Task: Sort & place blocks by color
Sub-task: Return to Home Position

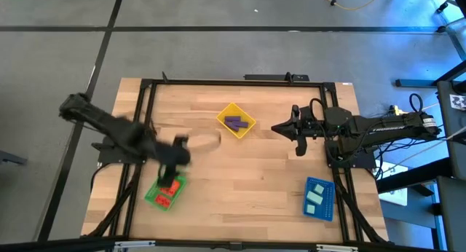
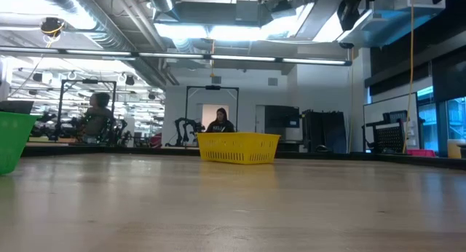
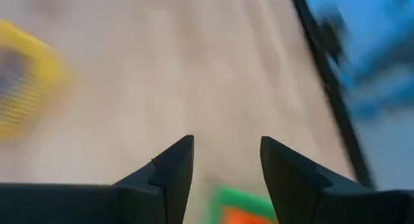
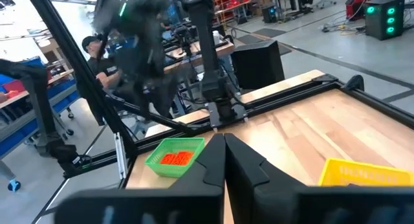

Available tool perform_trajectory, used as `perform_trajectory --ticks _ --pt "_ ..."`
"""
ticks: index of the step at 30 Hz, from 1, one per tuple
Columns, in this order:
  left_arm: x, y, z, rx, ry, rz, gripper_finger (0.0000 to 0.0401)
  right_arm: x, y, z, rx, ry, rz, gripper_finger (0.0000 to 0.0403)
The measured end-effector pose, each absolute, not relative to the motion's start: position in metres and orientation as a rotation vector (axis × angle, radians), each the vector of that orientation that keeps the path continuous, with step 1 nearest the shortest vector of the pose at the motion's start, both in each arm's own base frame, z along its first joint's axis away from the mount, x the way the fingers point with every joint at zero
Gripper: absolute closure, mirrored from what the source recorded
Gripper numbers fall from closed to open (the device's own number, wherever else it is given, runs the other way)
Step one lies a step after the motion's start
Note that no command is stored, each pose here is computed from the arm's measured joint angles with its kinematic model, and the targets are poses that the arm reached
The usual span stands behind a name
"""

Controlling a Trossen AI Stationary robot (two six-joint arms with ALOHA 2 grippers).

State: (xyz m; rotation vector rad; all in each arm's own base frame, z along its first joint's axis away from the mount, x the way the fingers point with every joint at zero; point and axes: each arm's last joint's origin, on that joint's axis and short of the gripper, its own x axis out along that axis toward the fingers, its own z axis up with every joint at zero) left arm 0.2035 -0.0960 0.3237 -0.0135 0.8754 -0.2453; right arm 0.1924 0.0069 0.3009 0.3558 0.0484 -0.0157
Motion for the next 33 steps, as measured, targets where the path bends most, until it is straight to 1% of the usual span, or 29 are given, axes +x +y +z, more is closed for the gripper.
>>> perform_trajectory --ticks 3,6,9,11,15,17,20,25,28,33 --pt "0.203 -0.059 0.363 0.044 0.699 -0.081 0.024 0.192 0.007 0.301 0.356 0.048 -0.015 0.0396" --pt "0.196 -0.027 0.397 0.091 0.524 0.081 0.0258 0.192 0.007 0.301 0.356 0.048 -0.015 0.0396" --pt "0.186 -0.005 0.417 0.09 0.361 0.171 0.0283 0.192 0.007 0.301 0.355 0.048 -0.015 0.04" --pt "0.184 0.003 0.423 0.069 0.261 0.19 0.0306 0.192 0.007 0.301 0.355 0.049 -0.015 0.0401" --pt "0.177 0.011 0.407 0.026 0.174 0.206 0.0367 0.193 0.007 0.301 0.354 0.047 -0.015 0.0398" --pt "0.176 0.011 0.39 -0.016 0.135 0.206 0.0392 0.193 0.007 0.301 0.352 0.044 -0.015 0.0397" --pt "0.175 0.011 0.37 -0.082 0.019 0.214 0.0396 0.193 0.007 0.301 0.352 0.043 -0.014 0.0397" --pt "0.179 0.006 0.35 -0.165 -0.195 0.187 0.0401 0.193 0.007 0.302 0.352 0.041 -0.014 0.04" --pt "0.18 0.005 0.343 -0.184 -0.208 0.19 0.0401 0.192 0.007 0.302 0.352 0.041 -0.014 0.04" --pt "0.18 0.005 0.342 -0.194 -0.206 0.198 0.0401 0.192 0.007 0.302 0.352 0.042 -0.014 0.0401"
